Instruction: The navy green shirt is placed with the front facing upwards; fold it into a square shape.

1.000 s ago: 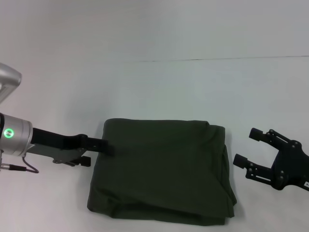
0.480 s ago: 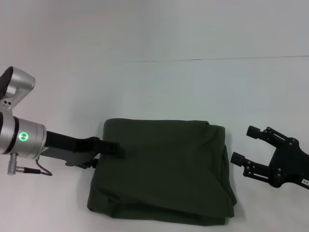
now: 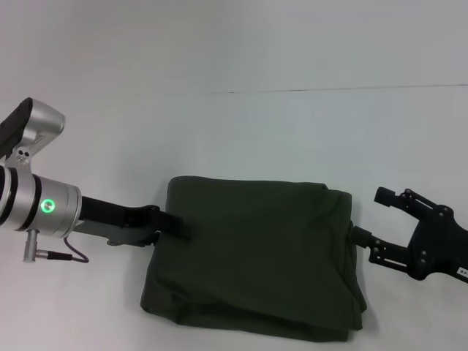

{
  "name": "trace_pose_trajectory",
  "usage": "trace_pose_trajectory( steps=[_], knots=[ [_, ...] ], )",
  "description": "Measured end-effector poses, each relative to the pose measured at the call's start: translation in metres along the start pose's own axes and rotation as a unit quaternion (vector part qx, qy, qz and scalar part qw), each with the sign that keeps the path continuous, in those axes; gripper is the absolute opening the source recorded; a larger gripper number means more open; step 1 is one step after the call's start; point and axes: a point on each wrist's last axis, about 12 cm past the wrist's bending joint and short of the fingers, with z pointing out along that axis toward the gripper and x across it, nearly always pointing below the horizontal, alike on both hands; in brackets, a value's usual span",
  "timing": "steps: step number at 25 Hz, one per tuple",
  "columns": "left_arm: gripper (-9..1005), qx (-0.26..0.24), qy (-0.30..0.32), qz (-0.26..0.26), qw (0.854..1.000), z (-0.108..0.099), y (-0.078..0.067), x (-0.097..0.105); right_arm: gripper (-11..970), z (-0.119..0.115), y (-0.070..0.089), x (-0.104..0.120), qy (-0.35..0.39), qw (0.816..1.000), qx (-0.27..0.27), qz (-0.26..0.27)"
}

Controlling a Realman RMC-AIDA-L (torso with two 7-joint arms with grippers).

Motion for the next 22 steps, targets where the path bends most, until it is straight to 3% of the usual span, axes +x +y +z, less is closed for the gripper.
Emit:
trace_pose_trajectory(
  steps=[4,7,13,22],
  knots=[
    [644,-0.002,-0.002,0.004,1.000,0.001,0.001,0.000,915,0.001,0.000,0.000,-0.001,1.000,-0.001,-0.001],
    [372,0.000,-0.002,0.014,1.000,0.001,0.001,0.000,915,0.002,-0.001,-0.001,-0.002,1.000,-0.001,-0.002],
    [192,0.016,-0.022,0.012,1.000,0.002,-0.002,-0.002,915,0.003,-0.002,-0.003,-0.006,1.000,0.000,-0.004],
    [131,0.020,-0.106,-0.028,0.994,-0.007,0.011,-0.010,915,0.005,-0.004,-0.006,-0.013,1.000,0.001,-0.007]
  ],
)
